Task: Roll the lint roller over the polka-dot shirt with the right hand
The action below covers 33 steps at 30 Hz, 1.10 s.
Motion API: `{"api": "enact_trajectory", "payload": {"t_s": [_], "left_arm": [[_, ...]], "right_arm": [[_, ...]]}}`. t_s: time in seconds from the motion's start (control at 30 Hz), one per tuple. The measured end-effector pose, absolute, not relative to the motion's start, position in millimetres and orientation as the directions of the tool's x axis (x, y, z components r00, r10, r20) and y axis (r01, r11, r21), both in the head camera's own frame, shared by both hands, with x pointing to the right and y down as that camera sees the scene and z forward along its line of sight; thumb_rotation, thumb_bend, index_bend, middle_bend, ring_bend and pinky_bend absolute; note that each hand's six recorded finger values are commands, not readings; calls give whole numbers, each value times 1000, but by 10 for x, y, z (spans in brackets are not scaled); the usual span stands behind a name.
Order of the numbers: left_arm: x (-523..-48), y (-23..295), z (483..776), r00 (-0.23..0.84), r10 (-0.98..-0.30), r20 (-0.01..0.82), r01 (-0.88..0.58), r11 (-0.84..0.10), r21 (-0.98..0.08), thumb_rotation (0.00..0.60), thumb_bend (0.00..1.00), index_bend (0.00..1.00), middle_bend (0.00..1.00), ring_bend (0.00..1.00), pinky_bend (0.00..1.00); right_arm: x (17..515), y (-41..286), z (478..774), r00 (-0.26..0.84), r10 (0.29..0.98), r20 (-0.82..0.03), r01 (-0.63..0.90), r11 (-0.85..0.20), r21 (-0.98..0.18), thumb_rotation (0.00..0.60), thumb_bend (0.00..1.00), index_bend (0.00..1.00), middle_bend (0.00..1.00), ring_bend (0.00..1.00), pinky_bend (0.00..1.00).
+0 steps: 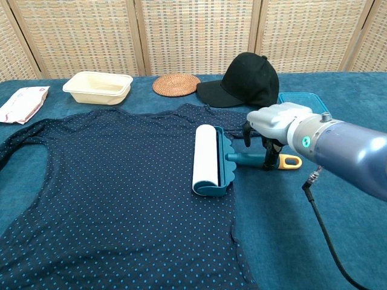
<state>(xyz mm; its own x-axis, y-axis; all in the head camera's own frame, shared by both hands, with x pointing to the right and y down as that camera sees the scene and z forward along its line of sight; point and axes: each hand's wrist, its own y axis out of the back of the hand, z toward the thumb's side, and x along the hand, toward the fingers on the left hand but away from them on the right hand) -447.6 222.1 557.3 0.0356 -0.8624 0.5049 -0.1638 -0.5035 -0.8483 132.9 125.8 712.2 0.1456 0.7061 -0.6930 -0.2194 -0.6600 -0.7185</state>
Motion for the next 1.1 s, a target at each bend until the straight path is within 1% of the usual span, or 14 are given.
{"api": "enact_trajectory", "payload": {"t_s": [0.17,0.3,0.43,0.67,0.77,0.87,1.0,1.03,1.1], "left_arm": [[-4485,2216,5577,32,-862,506,-164,-503,-848,600,0,0,0,0,0],[-4498,2206,5585,29,-860,509,-169,-506,-846,600,0,0,0,0,0],[-4511,2199,5588,28,-859,511,-172,-508,-844,600,0,0,0,0,0],[-4516,2191,5585,28,-859,511,-175,-508,-843,600,0,0,0,0,0],[-4517,2191,5582,28,-859,511,-176,-507,-843,600,0,0,0,0,0],[-4518,2189,5581,28,-859,511,-177,-508,-843,600,0,0,0,0,0],[-4523,2186,5582,26,-858,513,-179,-509,-842,600,0,0,0,0,0],[-4525,2183,5580,26,-858,512,-181,-508,-842,600,0,0,0,0,0],[-4528,2183,5576,25,-859,512,-184,-507,-842,600,0,0,0,0,0]], "right_arm": [[1263,1263,7179,141,706,-694,-226,-659,-717,600,481,365,996,1000,1000],[1235,1268,7225,137,708,-692,-241,-654,-717,600,482,380,996,1000,1000],[1221,1282,7260,135,706,-695,-246,-656,-714,600,483,415,996,1000,1000],[1188,1325,7308,139,695,-705,-249,-665,-705,600,483,448,998,1000,1000],[1179,1337,7331,139,694,-706,-252,-665,-703,600,501,485,999,1000,1000],[1175,1352,7358,139,693,-707,-257,-664,-702,600,580,558,1000,1000,1000],[1179,1372,7376,144,691,-709,-266,-663,-700,600,766,643,1000,1000,1000],[1177,1372,7370,147,691,-708,-265,-662,-701,600,798,659,1000,1000,1000],[1169,1361,7344,157,697,-699,-264,-653,-710,600,820,671,1000,1000,1000]]}}
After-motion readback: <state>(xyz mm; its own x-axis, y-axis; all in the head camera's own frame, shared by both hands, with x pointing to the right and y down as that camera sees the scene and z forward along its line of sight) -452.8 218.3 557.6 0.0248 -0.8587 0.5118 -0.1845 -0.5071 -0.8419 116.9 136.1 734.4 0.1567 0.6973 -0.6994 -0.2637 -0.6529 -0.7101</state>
